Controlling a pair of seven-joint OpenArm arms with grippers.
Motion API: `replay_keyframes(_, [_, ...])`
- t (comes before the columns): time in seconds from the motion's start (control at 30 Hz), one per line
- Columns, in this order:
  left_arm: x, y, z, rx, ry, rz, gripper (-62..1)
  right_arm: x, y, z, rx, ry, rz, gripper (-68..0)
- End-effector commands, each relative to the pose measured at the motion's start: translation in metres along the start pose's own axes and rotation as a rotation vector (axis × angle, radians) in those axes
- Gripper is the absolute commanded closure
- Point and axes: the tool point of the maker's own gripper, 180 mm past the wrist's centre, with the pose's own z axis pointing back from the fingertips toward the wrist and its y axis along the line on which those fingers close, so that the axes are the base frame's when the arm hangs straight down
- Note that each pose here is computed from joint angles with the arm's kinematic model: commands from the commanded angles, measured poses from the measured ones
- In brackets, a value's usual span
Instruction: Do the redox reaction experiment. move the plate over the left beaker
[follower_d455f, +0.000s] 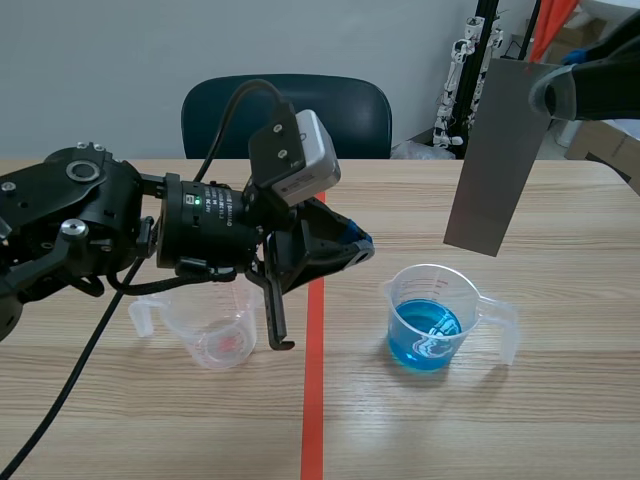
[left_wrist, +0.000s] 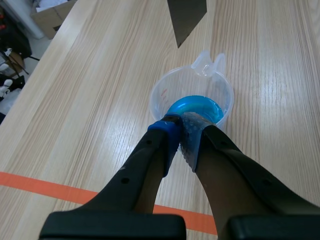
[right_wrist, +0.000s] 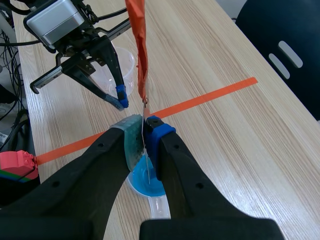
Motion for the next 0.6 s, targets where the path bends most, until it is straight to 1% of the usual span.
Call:
replay_keyframes(0.0, [0.003, -0.001, 0.007, 0.010, -0.026, 0.008, -1.9, 0.017, -0.001, 0.004, 0.000, -0.038, 0.031, -0.6])
replay_keyframes(0.13, [-0.008, 0.001, 0.031, 0.052, -0.054, 0.049, -1.9, 0.017, -0.001, 0.003, 0.001, -0.040, 0.030, -0.6])
replay_keyframes(0.3, [-0.026, 0.002, 0.071, 0.126, -0.088, 0.108, -1.9, 0.018, 0.000, 0.003, 0.003, -0.046, 0.030, -0.6])
replay_keyframes(0.43, [-0.038, -0.003, 0.105, 0.178, -0.108, 0.152, -1.9, 0.020, 0.000, 0.002, 0.005, -0.061, 0.030, -0.6])
replay_keyframes(0.5, [-0.044, -0.008, 0.121, 0.200, -0.114, 0.174, -1.9, 0.021, -0.002, -0.001, -0.008, -0.070, 0.028, -0.6])
replay_keyframes(0.57, [-0.046, -0.012, 0.136, 0.224, -0.133, 0.195, -1.9, 0.020, -0.002, -0.006, -0.007, -0.069, 0.038, -0.6])
